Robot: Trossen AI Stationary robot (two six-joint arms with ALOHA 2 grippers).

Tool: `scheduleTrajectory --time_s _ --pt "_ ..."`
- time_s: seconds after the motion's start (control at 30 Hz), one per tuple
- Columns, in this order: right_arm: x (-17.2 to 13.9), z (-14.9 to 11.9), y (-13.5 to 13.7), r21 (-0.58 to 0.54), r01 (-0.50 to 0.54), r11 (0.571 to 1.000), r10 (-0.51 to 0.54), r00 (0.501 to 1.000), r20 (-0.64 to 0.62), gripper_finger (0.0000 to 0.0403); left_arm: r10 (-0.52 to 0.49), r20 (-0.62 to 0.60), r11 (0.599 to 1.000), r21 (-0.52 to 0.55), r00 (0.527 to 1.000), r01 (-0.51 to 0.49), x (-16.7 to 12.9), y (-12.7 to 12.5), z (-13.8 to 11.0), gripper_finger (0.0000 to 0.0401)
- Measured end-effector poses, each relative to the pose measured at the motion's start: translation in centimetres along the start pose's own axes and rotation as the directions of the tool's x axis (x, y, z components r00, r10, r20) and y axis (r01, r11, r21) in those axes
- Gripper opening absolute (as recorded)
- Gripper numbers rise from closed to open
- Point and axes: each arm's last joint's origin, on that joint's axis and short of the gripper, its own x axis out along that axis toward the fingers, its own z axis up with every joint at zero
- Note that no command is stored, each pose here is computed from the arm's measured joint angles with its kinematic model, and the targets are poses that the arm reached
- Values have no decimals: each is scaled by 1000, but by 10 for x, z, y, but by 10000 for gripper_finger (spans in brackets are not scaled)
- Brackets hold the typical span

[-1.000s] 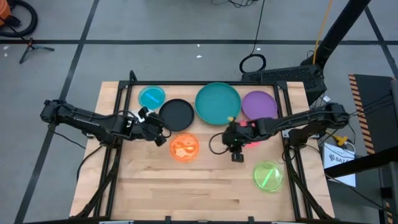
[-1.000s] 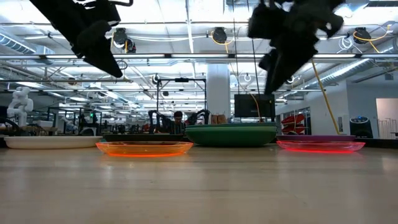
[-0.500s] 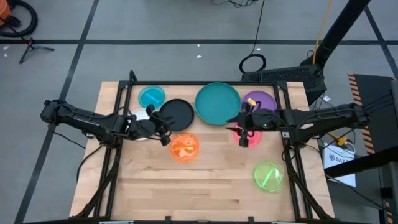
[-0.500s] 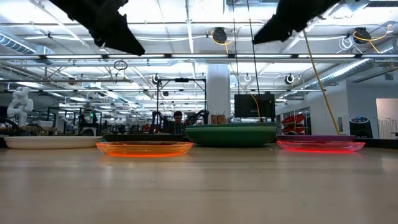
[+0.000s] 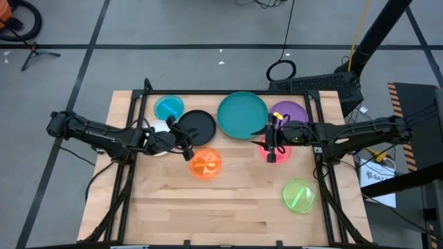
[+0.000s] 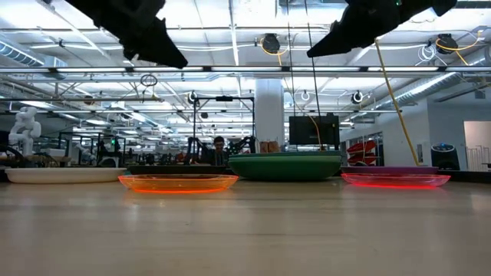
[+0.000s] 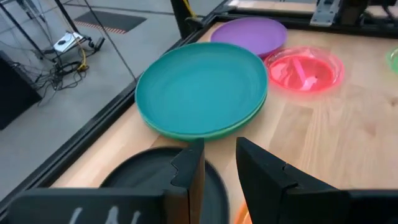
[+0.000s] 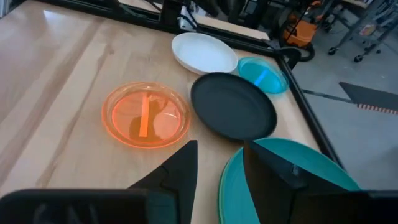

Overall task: Stack plastic plates
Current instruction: Stack the black plate on top of the blue plate

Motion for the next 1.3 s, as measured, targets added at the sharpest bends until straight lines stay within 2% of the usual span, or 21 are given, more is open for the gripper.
scheduleTrajectory --time_s 0.3,0.5,0.73,1.0,1.3 --pt "-6 -1 -1 -23 -2 1000 2 1000 -7 121 -3 -14 999 46 1000 3 44 -14 -10 99" --pt "-13 -3 -2 2 -6 1000 6 999 -35 121 7 -89 999 53 996 -3 69 -9 -24 99" --pt "-21 -5 -3 43 -6 999 8 999 -49 121 -94 -180 995 15 979 98 98 -5 -29 99" --pt "-23 -7 -3 55 -8 998 12 997 -71 121 -56 -293 997 38 955 70 124 -3 -37 99" --pt "-23 -8 -3 55 -9 998 13 997 -73 121 -13 -353 999 -48 936 -4 142 6 -47 99"
